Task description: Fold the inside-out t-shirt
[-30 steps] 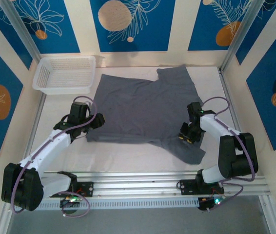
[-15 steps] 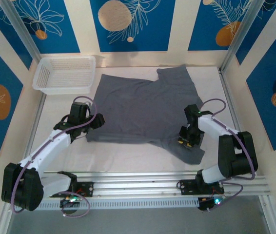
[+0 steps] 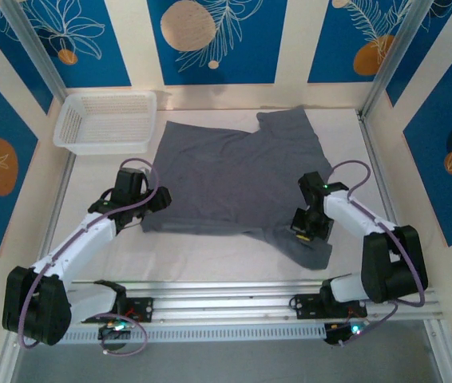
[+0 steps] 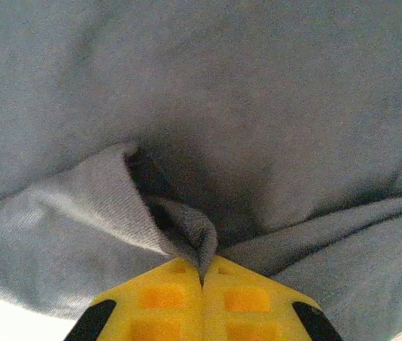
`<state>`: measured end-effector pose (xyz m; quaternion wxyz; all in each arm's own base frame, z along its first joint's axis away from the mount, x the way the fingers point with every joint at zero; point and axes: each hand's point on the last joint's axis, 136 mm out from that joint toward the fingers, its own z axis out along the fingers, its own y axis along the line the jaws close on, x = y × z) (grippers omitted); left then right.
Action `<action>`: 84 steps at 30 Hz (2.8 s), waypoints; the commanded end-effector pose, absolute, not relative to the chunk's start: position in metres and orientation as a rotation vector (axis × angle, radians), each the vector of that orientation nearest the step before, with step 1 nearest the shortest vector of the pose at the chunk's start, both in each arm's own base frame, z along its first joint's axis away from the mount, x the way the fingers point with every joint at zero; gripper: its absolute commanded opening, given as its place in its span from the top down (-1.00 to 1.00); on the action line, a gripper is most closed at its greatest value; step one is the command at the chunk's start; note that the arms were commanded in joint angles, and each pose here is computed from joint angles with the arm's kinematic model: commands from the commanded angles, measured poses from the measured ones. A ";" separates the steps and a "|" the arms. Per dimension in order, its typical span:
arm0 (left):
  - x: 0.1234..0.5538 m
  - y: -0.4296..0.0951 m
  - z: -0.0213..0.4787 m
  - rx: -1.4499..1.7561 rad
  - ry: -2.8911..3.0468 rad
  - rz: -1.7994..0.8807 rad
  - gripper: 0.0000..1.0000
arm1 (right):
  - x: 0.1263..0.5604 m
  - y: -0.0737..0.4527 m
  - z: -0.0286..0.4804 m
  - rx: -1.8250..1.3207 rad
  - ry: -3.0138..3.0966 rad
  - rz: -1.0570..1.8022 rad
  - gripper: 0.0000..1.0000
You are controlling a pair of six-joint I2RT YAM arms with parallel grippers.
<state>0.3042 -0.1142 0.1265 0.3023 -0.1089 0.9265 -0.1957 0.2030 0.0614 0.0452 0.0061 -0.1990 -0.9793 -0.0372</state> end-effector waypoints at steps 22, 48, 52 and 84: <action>0.319 -0.116 0.126 -0.295 2.450 -0.485 -0.14 | 0.080 0.125 0.109 -0.293 -3.122 -0.650 0.04; 0.306 -0.105 0.136 -0.297 2.419 -0.451 -0.14 | 0.143 0.007 0.001 -1.727 -2.666 -0.053 -0.05; 0.305 -0.106 0.136 -0.301 2.416 -0.457 -0.14 | 0.144 0.004 0.000 -1.789 -2.669 -0.073 0.42; 0.277 -0.048 0.044 -0.915 2.636 -0.256 0.11 | 0.187 0.010 0.068 -1.705 -3.049 -0.445 1.00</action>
